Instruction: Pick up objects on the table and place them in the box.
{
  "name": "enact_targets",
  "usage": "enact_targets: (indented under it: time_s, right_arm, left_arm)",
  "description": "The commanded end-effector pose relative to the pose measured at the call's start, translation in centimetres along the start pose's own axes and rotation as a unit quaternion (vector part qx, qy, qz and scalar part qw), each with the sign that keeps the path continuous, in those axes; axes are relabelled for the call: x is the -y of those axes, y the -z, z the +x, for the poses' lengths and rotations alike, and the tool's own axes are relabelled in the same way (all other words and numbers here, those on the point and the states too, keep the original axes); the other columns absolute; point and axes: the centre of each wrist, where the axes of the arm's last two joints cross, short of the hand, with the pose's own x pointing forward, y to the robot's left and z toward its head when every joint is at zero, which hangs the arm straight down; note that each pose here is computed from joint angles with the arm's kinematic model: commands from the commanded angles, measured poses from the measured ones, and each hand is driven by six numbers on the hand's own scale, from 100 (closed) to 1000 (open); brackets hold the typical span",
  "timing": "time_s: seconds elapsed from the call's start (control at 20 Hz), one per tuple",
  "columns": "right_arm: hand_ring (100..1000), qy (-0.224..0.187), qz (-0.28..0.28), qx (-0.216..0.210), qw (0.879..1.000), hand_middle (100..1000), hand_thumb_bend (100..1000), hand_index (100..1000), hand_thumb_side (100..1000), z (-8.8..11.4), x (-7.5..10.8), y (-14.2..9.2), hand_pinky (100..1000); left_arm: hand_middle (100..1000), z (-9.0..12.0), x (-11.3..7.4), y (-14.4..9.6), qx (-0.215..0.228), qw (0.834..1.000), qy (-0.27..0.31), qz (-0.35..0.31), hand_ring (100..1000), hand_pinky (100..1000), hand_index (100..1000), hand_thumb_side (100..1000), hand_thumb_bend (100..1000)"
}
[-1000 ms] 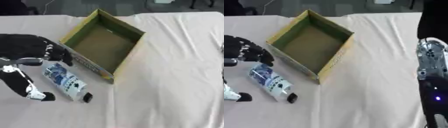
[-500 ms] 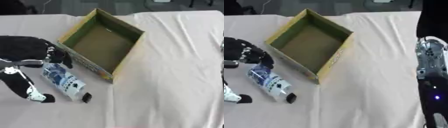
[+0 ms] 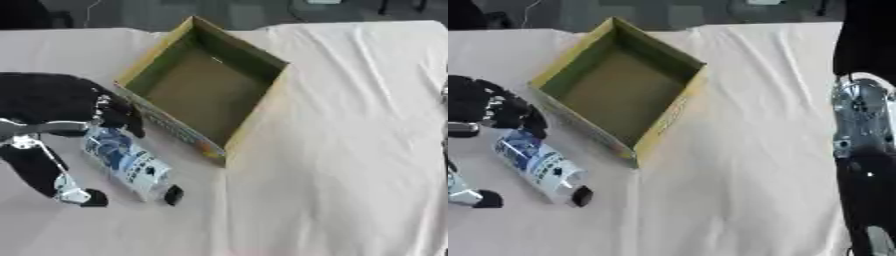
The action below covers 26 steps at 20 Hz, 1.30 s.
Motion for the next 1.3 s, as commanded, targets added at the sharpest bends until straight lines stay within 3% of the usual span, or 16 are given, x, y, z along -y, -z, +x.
enact_targets:
  time_s: [0.05, 0.65, 1.3]
  right_arm:
    - [448, 0.004, 0.013, 0.009, 1.000, 493, 100, 691, 890, 0.1, -0.3, 0.9, 308]
    - [447, 0.007, 0.014, 0.012, 1.000, 493, 100, 690, 889, 0.0, -0.3, 1.1, 308]
    - [445, 0.014, 0.013, 0.018, 1.000, 492, 100, 689, 889, -0.2, -0.5, 1.5, 309]
  left_arm:
    - [792, 0.0, -0.8, -0.4, -0.007, 1.000, 0.029, 0.004, 807, 742, 853, 599, 501]
    - [787, -0.7, -0.4, 0.4, -0.021, 0.997, 0.070, 0.029, 809, 740, 841, 601, 467]
    - [787, -2.4, 1.5, 1.5, -0.039, 0.996, 0.083, -0.001, 821, 739, 841, 594, 488]
